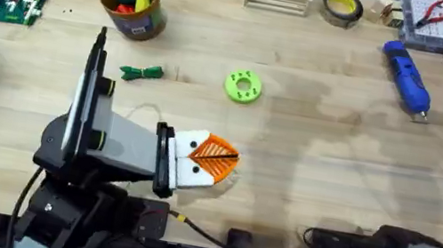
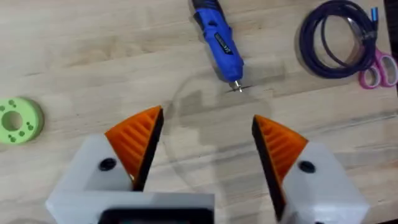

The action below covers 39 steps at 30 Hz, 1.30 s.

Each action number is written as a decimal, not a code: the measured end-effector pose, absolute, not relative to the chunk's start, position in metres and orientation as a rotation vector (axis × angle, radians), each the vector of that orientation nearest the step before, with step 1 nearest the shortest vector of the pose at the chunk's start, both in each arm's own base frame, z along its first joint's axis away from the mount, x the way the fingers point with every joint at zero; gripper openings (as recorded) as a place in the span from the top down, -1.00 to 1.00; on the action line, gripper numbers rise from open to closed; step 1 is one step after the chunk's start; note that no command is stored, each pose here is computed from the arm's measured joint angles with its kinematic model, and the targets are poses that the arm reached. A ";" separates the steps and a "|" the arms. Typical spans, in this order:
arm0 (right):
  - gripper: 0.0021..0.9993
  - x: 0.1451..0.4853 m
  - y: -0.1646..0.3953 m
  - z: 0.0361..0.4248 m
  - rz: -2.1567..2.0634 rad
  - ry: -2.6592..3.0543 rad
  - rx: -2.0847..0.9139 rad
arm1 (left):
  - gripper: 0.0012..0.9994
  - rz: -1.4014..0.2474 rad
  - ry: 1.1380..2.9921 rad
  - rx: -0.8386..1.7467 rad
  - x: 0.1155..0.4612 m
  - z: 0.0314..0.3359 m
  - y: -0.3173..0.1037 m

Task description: Pick up the gripper from the table and insert it into the empty holder that is missing its gripper. Then pick up a screw, insert it into the mounting hole, and use the screwdriver to tighten it. Finally, clean up the table by picking up the vegetable and placing it into the bucket.

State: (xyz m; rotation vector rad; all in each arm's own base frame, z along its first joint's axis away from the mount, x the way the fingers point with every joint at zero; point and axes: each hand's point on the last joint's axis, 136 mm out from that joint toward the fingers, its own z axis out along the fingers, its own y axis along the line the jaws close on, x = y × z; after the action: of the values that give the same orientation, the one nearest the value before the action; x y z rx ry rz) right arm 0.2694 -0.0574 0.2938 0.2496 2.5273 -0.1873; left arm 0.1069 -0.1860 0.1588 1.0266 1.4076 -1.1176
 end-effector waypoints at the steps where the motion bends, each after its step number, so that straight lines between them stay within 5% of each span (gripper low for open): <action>1: -0.84 0.271 -0.059 0.294 -0.190 2.521 0.255 | 0.99 -1.118 1.408 1.027 0.107 0.159 -0.186; 13: -0.85 0.332 -0.069 0.283 -0.245 2.483 0.109 | 0.99 -1.118 1.407 1.027 0.107 0.159 -0.186; 31: -0.91 0.394 -0.106 0.156 -0.267 2.771 -0.183 | 0.99 -1.117 1.408 1.026 0.107 0.159 -0.186; 39: -0.92 0.418 -0.119 0.129 -0.148 2.732 -0.244 | 0.99 -1.117 1.408 1.026 0.107 0.159 -0.186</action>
State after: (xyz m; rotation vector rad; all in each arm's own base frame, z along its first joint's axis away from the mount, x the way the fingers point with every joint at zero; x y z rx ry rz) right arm 0.4185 -0.1194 0.1288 -0.2438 2.7316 -0.1484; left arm 0.1070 -0.1859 0.1589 1.0264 1.4075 -1.1172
